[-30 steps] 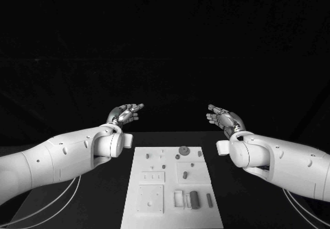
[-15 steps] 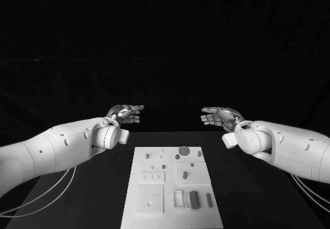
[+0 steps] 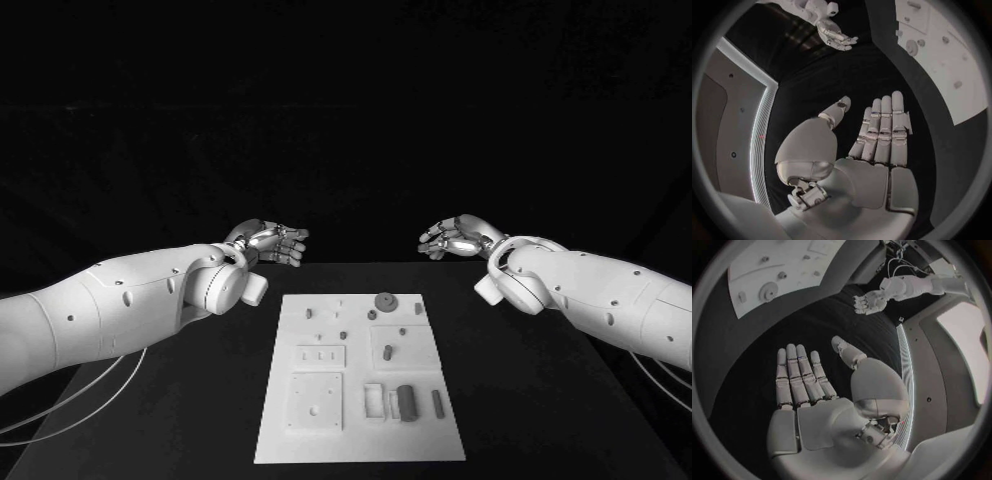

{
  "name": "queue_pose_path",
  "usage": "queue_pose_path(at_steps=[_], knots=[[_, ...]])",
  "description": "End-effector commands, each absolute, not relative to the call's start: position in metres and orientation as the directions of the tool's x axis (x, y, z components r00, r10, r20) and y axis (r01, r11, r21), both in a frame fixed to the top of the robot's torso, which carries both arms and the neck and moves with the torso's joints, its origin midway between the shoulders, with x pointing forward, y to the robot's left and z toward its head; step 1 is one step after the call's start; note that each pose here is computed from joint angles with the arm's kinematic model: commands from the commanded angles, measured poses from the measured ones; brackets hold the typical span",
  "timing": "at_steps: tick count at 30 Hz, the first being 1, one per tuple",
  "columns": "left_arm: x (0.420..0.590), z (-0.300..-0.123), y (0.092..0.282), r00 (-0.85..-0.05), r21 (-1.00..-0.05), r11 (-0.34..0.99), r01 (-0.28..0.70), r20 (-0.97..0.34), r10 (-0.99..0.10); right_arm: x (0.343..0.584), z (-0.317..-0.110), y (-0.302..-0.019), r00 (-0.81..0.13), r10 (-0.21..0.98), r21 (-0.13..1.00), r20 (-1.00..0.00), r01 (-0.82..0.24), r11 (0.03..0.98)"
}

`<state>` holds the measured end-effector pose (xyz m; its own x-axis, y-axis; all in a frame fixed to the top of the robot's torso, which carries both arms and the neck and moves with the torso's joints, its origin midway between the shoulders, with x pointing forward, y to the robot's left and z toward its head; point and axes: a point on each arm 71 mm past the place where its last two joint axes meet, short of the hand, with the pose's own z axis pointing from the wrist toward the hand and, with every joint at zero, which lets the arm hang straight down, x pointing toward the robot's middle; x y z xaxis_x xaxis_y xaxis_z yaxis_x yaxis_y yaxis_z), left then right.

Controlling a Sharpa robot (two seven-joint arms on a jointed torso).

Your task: Assemble the parts on the task board

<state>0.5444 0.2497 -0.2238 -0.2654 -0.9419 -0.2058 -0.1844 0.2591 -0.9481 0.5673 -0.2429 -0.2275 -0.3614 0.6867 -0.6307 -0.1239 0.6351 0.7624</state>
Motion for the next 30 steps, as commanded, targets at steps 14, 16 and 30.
queue_pose_path(at_steps=[14,16,30], knots=[[0.529,-0.216,0.227,-0.412,-0.95,0.302,-0.083,-0.243,-0.878,0.567,-0.234,-0.219,-0.35,0.324,0.428,-0.879,-0.278,0.86],[0.525,-0.214,0.225,-0.422,-0.952,0.298,-0.072,-0.241,-0.874,0.567,-0.234,-0.214,-0.347,0.312,0.416,-0.885,-0.284,0.864],[0.51,-0.19,0.212,-0.465,-0.964,0.264,-0.024,-0.223,-0.856,0.567,-0.233,-0.191,-0.299,0.173,0.284,-0.939,-0.382,0.879]])
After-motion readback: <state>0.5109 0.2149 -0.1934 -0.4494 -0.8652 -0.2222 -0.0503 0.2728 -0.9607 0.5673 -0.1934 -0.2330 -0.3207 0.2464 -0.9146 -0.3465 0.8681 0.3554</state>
